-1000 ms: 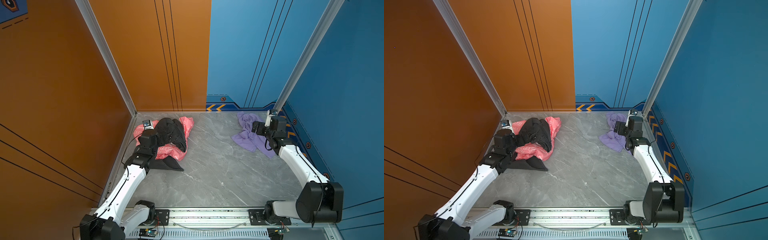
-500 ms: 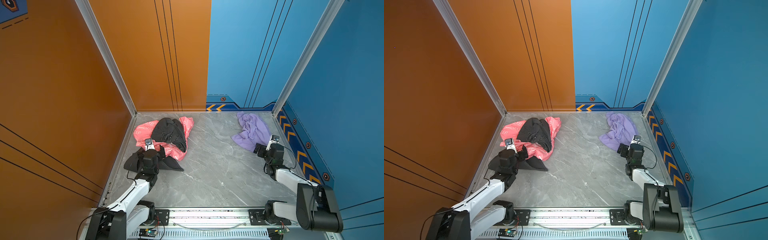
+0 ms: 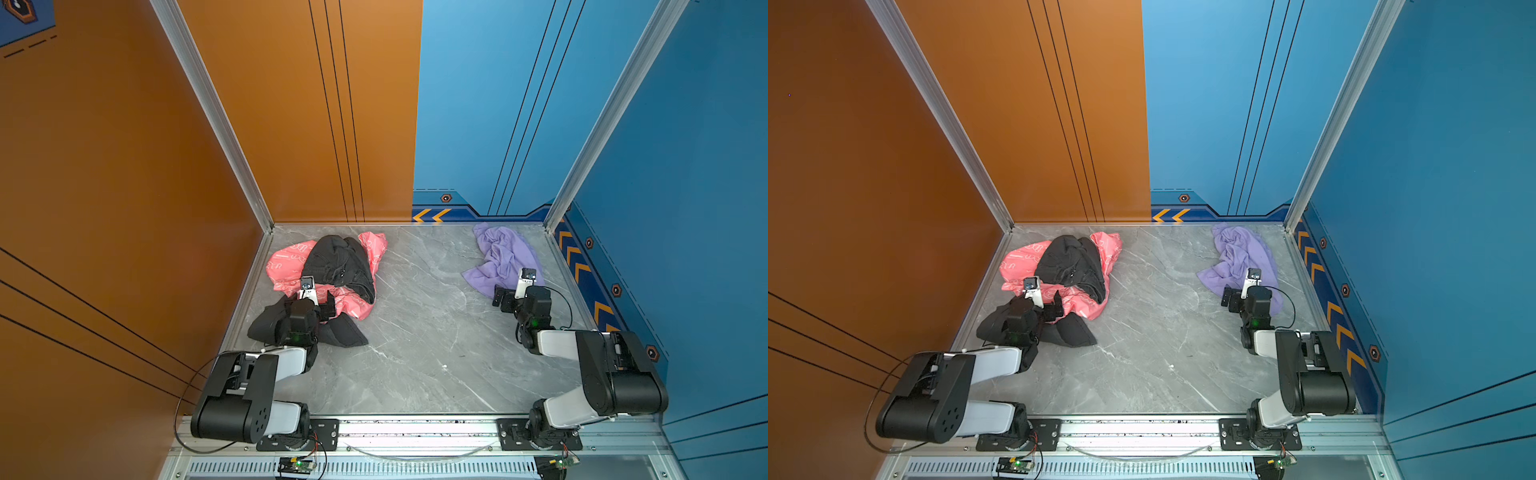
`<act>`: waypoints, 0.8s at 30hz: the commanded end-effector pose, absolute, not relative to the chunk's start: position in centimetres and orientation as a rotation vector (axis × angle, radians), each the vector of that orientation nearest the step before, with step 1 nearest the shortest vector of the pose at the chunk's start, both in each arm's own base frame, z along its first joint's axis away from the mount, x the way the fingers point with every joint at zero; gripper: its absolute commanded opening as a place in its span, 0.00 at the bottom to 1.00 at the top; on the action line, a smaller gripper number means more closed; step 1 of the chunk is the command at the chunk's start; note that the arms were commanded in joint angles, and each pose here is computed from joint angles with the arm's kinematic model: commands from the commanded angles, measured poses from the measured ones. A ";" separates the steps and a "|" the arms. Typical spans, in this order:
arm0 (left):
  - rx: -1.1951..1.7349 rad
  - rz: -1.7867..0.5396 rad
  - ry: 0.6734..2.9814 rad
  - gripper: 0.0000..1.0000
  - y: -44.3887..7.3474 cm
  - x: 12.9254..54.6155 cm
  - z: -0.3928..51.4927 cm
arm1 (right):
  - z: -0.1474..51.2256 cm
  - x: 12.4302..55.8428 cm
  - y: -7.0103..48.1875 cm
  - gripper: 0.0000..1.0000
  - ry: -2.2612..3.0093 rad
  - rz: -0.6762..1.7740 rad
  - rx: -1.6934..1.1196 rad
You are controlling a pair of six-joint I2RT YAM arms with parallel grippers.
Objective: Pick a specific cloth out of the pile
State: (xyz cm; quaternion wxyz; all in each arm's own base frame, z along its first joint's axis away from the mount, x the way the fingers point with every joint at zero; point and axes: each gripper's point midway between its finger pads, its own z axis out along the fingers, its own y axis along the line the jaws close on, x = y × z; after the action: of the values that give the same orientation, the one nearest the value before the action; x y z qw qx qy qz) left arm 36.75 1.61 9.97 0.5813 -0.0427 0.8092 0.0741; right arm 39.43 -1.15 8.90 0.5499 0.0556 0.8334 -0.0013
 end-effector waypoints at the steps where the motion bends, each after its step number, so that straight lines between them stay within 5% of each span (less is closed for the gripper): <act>1: -0.030 0.100 1.850 0.98 0.6 38.2 9.9 | 9.5 39.4 -0.4 1.00 1.875 0.019 0.069; 24: -0.031 0.137 1.901 0.98 0.8 39.5 9.1 | 9.3 39.4 -0.2 1.00 1.903 0.027 0.051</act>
State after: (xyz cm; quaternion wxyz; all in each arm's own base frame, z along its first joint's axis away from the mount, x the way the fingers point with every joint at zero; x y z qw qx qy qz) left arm 38.88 1.41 8.88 0.5784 -0.0318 0.8130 0.0596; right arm 39.23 -0.42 8.98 0.5737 0.0296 0.8184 0.0098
